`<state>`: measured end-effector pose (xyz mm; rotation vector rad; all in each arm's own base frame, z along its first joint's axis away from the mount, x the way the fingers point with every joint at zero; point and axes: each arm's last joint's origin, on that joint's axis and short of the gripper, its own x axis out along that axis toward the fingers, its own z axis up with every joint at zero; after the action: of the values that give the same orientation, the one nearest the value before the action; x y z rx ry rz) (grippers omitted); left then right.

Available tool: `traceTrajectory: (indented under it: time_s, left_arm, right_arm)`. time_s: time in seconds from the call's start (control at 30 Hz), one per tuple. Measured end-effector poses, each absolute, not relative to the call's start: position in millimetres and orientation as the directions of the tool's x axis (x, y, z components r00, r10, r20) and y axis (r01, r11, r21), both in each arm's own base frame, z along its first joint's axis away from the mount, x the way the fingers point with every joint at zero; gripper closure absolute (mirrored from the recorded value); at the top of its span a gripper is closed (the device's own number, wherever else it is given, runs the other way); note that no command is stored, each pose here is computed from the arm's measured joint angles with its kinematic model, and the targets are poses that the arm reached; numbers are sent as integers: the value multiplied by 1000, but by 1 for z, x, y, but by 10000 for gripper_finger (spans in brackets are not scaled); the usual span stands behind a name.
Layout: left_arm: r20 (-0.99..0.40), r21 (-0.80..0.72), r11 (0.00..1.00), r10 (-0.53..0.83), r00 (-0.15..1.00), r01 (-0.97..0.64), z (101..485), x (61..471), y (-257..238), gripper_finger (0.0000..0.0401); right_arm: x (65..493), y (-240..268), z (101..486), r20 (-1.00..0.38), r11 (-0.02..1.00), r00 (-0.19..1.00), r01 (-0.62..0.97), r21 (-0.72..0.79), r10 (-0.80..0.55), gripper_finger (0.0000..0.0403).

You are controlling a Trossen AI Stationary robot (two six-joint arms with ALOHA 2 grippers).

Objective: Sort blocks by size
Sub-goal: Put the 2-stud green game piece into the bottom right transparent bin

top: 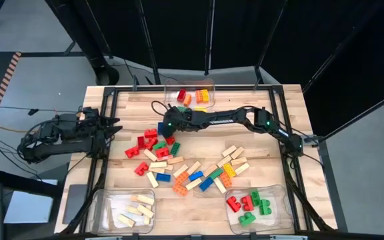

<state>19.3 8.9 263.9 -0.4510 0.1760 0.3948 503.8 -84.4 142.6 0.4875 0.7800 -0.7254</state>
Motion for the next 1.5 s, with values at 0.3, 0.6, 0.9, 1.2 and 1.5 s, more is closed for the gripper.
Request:
traceTrajectory:
  time_s: [0.3,0.6,0.9,1.2,1.5]
  left_arm:
    - [-251,-388,826,331,909,-408,264,19,9,156]
    - [-258,-385,826,331,908,-411,263,19,9,156]
    - [-259,-385,826,331,908,-411,263,19,9,156]
    - [-258,-385,826,331,908,-411,263,19,9,156]
    - [-257,-385,822,341,904,-420,263,19,9,156]
  right_arm:
    - [500,-18,143,-857,705,460,686,178,-232,253]
    - [479,35,177,-856,908,418,400,-128,-305,255]
    - [458,25,239,-864,981,482,-42,-191,-147,234]
    - [470,23,218,-856,808,483,-421,-412,-185,131]
    - [480,26,163,-843,588,368,-604,-538,-393,88]
